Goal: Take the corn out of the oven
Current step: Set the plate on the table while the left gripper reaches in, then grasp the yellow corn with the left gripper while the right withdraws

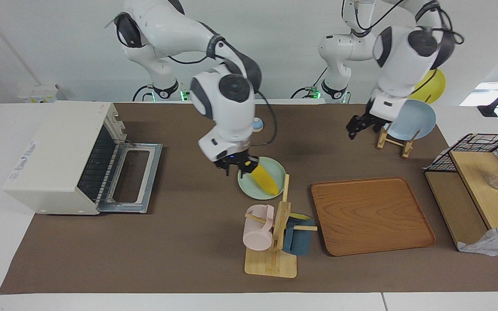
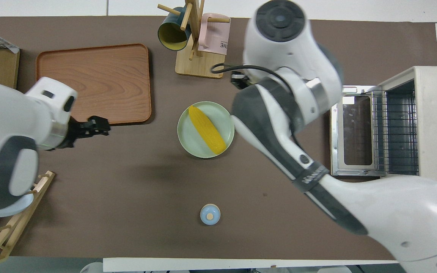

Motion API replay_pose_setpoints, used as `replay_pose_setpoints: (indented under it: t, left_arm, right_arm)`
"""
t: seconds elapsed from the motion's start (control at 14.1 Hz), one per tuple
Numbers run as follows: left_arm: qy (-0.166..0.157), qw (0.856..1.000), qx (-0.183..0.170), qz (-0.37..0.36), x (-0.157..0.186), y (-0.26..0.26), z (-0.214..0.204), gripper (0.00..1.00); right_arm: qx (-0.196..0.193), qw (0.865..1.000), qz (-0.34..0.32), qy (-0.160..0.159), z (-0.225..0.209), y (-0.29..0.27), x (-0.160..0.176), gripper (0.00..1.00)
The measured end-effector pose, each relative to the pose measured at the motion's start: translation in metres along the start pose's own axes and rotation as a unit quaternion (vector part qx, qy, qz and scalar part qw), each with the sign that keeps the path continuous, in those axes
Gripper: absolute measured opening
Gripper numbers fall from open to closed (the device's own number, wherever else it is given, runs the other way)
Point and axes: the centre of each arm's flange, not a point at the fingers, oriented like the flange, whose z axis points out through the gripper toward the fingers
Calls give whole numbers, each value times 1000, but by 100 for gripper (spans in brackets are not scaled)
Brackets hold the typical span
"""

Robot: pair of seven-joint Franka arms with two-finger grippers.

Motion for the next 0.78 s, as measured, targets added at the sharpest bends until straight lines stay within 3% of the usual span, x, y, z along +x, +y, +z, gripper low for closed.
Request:
replay_pose_setpoints:
  t: [0.14,0.21,0.28,0.5,0.64,0.78]
  left_arm:
    - [18,997,-31,-64,-36,67,42,100]
    - [18,994,-45,-97,-49,96,62,100]
    - [13,991,-50,-120,-56,120,81,100]
    - [-1,988,-54,-144,-49,177,117,100]
    - [-6,987,-54,-150,-38,200,136,98]
    - [8,990,-40,-135,-33,205,151,73]
  right_arm:
    - [-21,1000,-13,-10,65,70,-1,20]
    - [-26,999,-17,-12,99,99,-8,5]
    - [-30,999,-15,-16,125,122,-19,1]
    - [-51,998,-23,-34,160,145,-44,1]
    - [-89,994,-54,-32,161,146,-47,1]
    - [-144,985,-95,-26,151,138,-48,1]
